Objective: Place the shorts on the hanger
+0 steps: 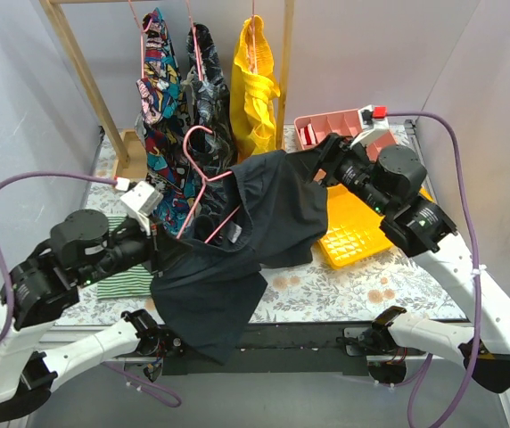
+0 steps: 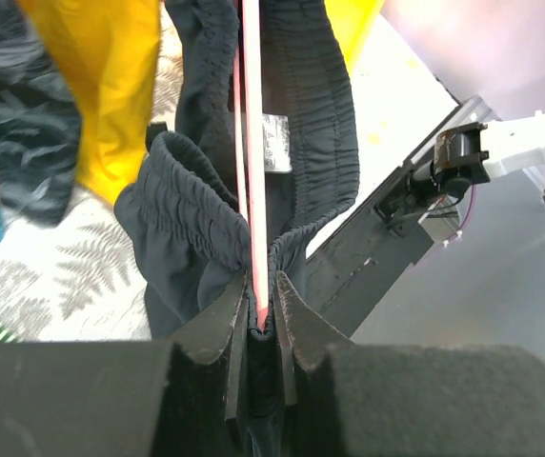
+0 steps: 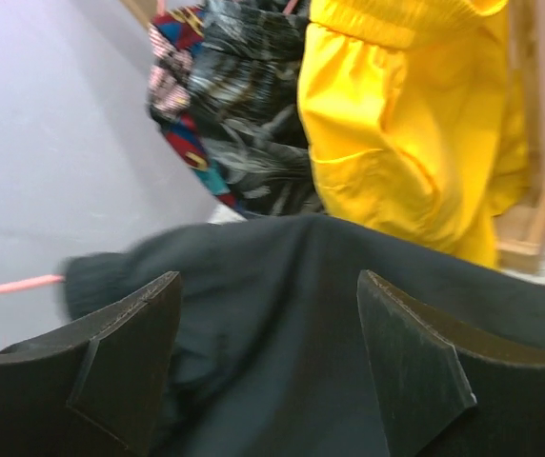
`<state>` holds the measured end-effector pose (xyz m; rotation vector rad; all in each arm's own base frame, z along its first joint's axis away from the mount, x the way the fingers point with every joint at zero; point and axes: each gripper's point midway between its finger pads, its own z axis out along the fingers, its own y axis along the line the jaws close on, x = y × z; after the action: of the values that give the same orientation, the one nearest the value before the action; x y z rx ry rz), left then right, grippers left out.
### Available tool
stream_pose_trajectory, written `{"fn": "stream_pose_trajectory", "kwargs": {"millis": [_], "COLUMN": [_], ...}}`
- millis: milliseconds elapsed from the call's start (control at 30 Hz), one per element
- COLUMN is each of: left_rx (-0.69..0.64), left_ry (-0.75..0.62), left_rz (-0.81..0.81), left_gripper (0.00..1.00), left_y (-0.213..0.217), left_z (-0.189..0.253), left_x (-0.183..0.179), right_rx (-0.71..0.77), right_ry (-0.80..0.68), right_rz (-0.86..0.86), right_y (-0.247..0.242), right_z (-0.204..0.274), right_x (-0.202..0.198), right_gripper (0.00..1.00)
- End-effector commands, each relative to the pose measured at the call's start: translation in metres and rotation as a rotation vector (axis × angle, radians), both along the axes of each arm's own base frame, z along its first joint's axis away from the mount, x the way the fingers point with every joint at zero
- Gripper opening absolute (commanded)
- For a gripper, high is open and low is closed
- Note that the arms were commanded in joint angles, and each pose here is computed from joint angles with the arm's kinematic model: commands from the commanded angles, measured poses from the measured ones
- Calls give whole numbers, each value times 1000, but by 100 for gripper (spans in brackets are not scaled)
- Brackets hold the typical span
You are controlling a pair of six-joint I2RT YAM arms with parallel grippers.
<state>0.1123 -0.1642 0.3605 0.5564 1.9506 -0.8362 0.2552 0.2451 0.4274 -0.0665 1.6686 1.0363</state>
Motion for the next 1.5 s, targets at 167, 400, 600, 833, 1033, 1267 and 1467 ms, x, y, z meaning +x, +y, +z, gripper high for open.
{"fn": "stream_pose_trajectory", "kwargs": {"millis": [167,400,600,833,1033,1267,1467], "left_rx": [-36,-167,-245,-317,-361,-414,-420], "left_ry": [-103,-218,-290,-346,-390,-467,-510], "left_rz": [105,168,235,279,315,484,548], "left_gripper": [0,0,0,0,0,0,0], "left_y": [50,85,110,135,150,192,208], "left_z": [56,105,136,157,168,186,187], "left_x": [-17,-35,-43,-56,-63,-70,-75], "right_rx": [-258,-271,-283,-291,-308,-328,-347], "right_ry": [-176,-203,-178,-164,-146,-119,-102], "right_rz": [16,82,93,111,113,120,94], "right_y": [20,39,44,50,51,49,45], "right_z": [-27,-40,-55,-69,-82,-100,-110], "right_x": [39,42,42,36,36,33,36], "right_gripper": [79,79,78,77,77,77,76]}}
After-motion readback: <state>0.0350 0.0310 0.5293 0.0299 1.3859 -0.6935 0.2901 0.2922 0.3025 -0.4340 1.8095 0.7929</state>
